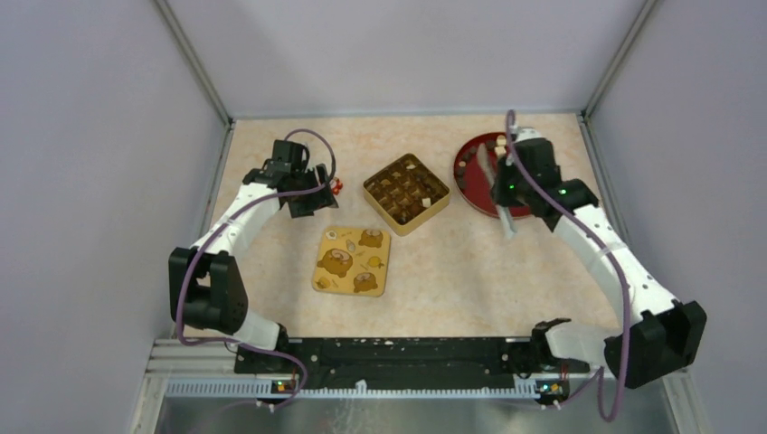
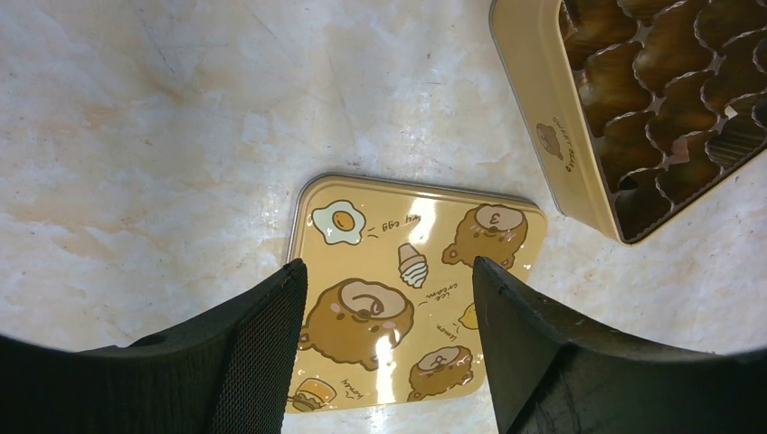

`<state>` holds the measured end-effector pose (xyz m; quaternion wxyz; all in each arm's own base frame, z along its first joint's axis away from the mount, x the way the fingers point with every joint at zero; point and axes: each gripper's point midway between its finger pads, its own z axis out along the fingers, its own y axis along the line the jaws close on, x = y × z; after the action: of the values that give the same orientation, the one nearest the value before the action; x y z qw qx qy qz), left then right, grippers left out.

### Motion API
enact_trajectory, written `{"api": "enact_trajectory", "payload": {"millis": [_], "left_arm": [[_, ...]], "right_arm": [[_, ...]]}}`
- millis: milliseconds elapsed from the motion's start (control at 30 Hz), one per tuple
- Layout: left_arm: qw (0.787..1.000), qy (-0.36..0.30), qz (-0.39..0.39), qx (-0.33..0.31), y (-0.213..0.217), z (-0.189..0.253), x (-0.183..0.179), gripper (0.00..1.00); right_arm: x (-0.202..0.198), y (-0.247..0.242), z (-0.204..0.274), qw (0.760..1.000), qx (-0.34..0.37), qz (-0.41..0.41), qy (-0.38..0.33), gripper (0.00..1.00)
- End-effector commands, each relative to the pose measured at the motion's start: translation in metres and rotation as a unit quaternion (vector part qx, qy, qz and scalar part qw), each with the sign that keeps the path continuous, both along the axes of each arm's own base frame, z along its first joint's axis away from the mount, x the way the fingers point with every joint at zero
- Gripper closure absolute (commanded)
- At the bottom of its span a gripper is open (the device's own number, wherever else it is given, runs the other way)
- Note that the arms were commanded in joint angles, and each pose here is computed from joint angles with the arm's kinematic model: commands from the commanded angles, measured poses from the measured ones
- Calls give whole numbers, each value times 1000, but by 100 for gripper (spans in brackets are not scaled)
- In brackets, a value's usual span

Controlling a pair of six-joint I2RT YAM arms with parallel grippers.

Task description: Pack the chocolate

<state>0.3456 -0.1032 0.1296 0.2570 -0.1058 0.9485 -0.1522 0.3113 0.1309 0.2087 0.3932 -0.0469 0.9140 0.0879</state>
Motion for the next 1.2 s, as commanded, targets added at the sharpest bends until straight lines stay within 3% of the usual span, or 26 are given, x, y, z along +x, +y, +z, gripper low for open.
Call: {"api": "enact_trajectory", "payload": {"millis": [0, 200, 533, 1167], "left_arm": [[1000, -22, -9, -4, -1, 10, 3, 28], [1000, -23, -9, -6, -1, 10, 4, 28], [1000, -26, -8, -1, 1, 12, 3, 28], [1000, -27, -10, -3, -1, 13, 8, 28]], "right_arm": [[11, -57, -1, 994, 11, -104, -22, 88], [15, -91, -33, 988, -2, -156, 10, 80], [31, -98, -65, 983, 6, -178, 38, 63], [50, -120, -75, 972, -40, -227, 37, 59]]}}
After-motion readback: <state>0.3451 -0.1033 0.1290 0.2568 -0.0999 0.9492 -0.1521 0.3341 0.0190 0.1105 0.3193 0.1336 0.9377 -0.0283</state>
